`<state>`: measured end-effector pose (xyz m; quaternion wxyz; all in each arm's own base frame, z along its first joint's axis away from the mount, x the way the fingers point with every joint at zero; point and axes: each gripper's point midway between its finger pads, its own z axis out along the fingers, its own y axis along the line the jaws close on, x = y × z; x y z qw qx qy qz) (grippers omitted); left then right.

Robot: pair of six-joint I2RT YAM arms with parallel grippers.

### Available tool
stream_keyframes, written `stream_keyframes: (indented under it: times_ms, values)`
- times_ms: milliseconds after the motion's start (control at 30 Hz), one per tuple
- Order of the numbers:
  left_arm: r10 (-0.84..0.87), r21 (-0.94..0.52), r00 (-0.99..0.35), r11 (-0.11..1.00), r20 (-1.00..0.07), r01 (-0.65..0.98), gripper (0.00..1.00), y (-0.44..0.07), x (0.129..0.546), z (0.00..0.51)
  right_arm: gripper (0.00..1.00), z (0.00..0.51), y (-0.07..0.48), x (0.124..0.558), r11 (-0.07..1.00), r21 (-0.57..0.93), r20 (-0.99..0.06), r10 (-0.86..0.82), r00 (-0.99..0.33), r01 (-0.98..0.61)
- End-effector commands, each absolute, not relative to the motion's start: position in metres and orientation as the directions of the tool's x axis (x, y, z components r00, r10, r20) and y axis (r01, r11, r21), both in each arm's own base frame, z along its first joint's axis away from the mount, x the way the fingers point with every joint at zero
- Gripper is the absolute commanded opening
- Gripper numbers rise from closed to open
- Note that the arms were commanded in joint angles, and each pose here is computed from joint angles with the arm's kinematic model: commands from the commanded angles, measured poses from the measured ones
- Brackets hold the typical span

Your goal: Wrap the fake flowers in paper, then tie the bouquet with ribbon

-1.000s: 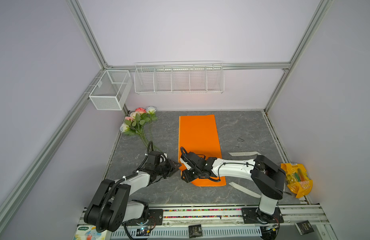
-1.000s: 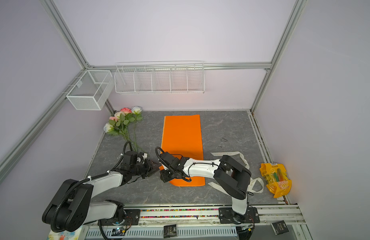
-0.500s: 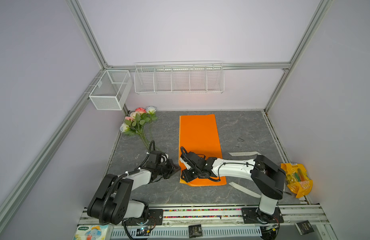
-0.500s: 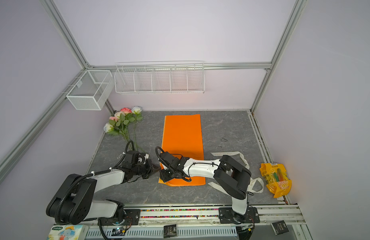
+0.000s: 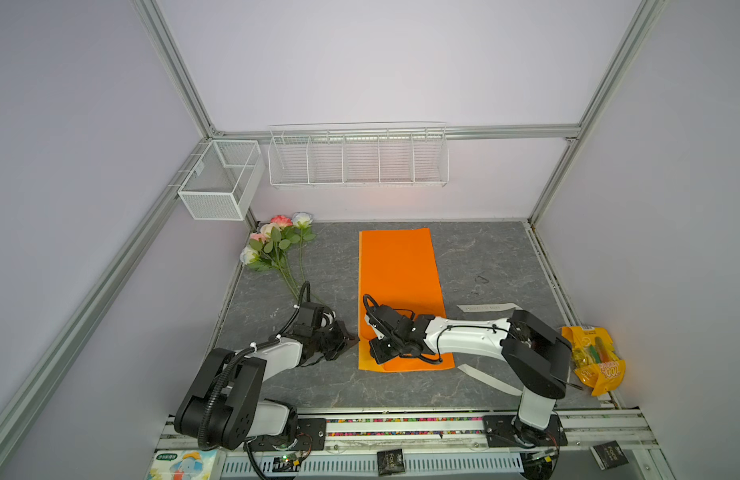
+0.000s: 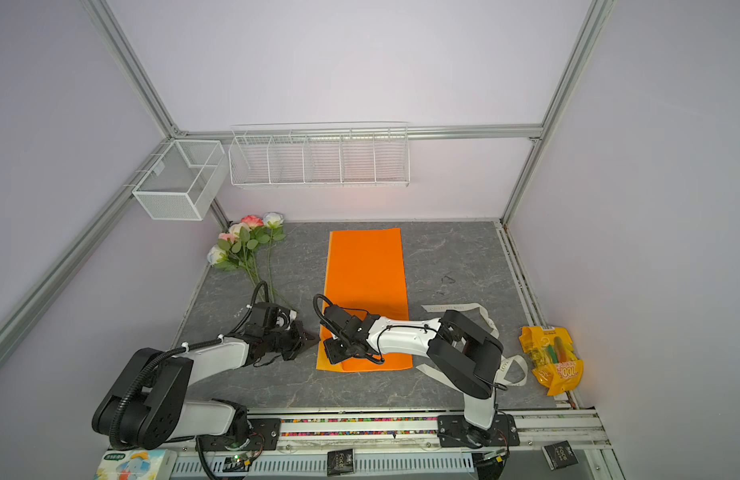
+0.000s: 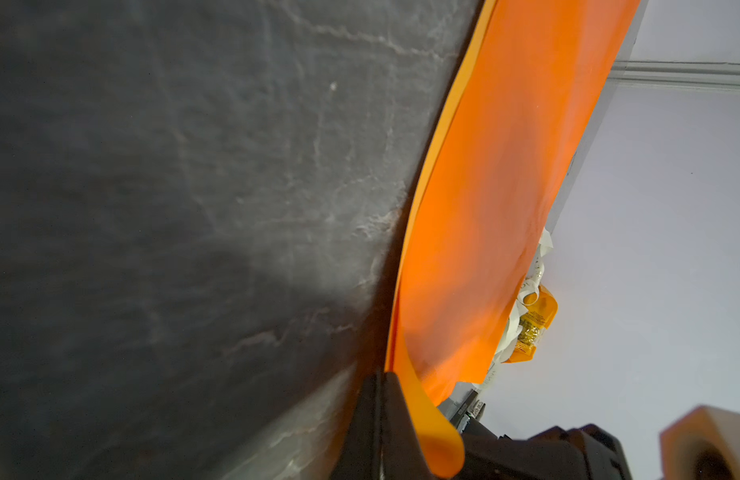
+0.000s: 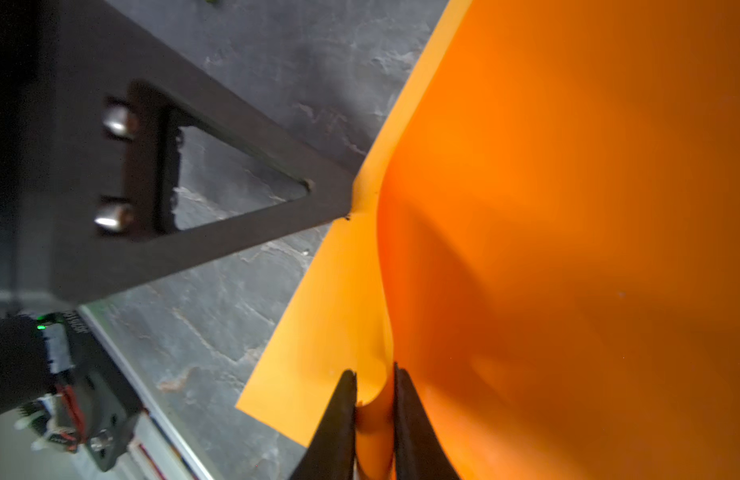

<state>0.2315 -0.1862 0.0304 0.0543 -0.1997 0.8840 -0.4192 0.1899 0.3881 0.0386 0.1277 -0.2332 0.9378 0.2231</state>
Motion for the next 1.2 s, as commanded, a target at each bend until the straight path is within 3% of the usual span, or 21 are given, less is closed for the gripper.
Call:
stream_keyframes:
  times_ms: [0, 100, 200, 533, 700, 867, 1167]
  values:
    - [-0.398, -0.756, -0.917, 0.591, 0.027, -0.279, 0.30, -0.184, 0.237, 0.039, 0.15, 0.052, 0.367, 0.203, 0.846, 0.299, -0.371, -0.323, -0.871, -0.441]
    - [-0.411, -0.750, -0.912, 0.605, -0.008, -0.266, 0.44, -0.179, 0.238, 0.046, 0.08, 0.061, 0.359, 0.210, 0.863, 0.288, -0.390, -0.290, -0.874, -0.415]
    - [-0.416, -0.747, -0.908, 0.618, -0.049, -0.243, 0.49, -0.176, 0.238, 0.055, 0.07, 0.077, 0.343, 0.222, 0.887, 0.246, -0.432, -0.261, -0.863, -0.392]
    - [-0.281, -0.774, -0.940, 0.632, -0.196, -0.028, 0.50, -0.198, 0.258, 0.102, 0.07, 0.131, 0.214, 0.276, 0.982, 0.121, -0.515, -0.063, -0.855, -0.145]
    - [-0.134, -0.730, -0.972, 0.681, -0.194, 0.052, 0.50, -0.234, 0.274, 0.092, 0.06, 0.145, 0.108, 0.291, 0.997, 0.043, -0.536, 0.073, -0.841, 0.059]
    - [-0.034, -0.651, -0.973, 0.748, -0.228, 0.126, 0.50, -0.267, 0.306, 0.081, 0.07, 0.149, 0.022, 0.298, 0.968, 0.095, -0.538, 0.246, -0.806, 0.232]
    - [0.035, -0.604, -0.983, 0.785, -0.181, 0.139, 0.50, -0.300, 0.350, 0.036, 0.07, 0.127, -0.046, 0.314, 0.928, 0.067, -0.468, 0.353, -0.810, 0.365]
